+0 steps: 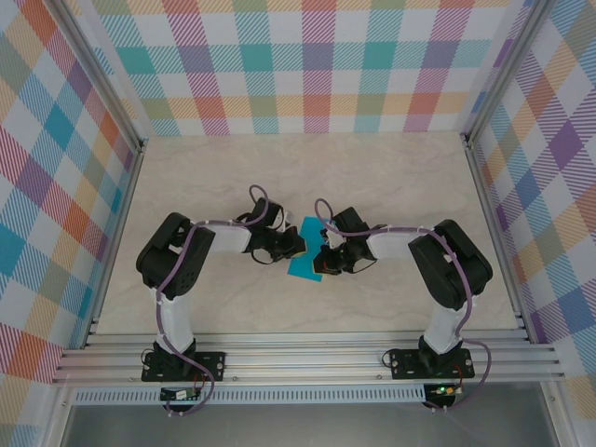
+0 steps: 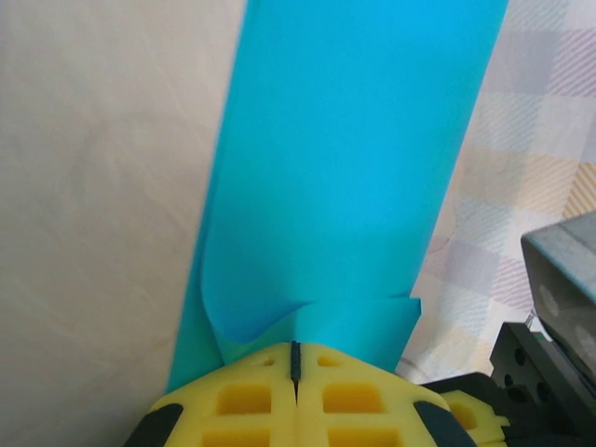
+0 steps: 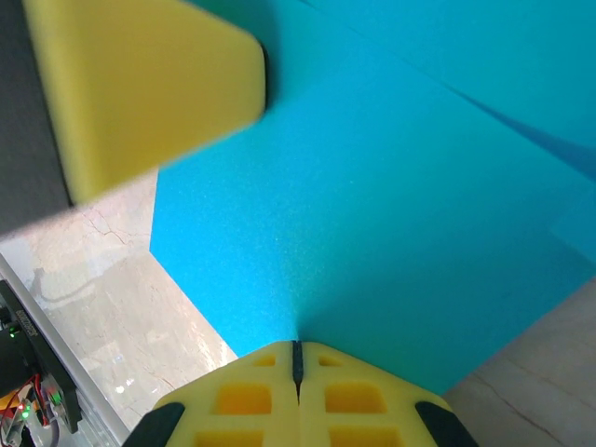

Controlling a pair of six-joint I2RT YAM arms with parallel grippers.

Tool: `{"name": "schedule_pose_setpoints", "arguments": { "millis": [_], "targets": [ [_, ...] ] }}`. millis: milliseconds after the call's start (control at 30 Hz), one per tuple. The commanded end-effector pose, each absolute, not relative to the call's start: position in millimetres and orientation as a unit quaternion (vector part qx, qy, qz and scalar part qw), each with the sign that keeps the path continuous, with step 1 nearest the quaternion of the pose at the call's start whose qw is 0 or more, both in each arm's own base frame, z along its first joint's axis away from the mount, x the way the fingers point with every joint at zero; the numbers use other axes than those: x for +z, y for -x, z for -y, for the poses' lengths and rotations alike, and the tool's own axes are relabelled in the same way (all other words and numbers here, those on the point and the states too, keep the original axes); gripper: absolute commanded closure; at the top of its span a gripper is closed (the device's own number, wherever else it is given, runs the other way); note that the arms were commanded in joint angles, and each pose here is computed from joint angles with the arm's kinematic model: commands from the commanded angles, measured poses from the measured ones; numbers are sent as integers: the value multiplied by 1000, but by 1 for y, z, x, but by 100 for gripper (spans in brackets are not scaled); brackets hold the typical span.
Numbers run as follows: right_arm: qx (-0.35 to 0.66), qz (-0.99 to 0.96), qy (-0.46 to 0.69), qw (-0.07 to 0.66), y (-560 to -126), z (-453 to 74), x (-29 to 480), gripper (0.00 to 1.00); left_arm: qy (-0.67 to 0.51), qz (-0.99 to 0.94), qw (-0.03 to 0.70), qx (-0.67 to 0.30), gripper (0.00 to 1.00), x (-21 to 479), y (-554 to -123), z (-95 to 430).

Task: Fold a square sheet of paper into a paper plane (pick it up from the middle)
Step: Fold the triangle a second time at the center of the table.

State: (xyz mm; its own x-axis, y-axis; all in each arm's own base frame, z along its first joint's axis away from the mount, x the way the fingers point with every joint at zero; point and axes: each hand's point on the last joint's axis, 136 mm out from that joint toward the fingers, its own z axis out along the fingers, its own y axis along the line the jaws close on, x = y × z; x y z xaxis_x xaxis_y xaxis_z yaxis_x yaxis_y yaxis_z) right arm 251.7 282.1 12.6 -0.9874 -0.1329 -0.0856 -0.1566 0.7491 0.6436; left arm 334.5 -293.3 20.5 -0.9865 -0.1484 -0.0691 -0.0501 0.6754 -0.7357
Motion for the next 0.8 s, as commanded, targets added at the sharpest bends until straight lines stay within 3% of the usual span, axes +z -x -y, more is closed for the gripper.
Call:
{"name": "schedule_pose_setpoints", "arguments": {
  "millis": [0, 400, 567, 767],
  "targets": [
    [271, -960, 56, -30, -231, -251, -26, 100, 96, -928, 105, -346, 96, 1, -369, 255],
    [284, -957, 57, -26, -236, -257, -20, 99, 88, -917, 120, -371, 94, 34, -382, 253],
    [289, -956, 53, -21, -240, -260, -17, 99, 64, -906, 125, -399, 93, 65, -366, 266],
    [295, -954, 51, -17, -242, -263, -13, 98, 22, -909, 90, -407, 94, 59, -335, 294]
  ]
}}
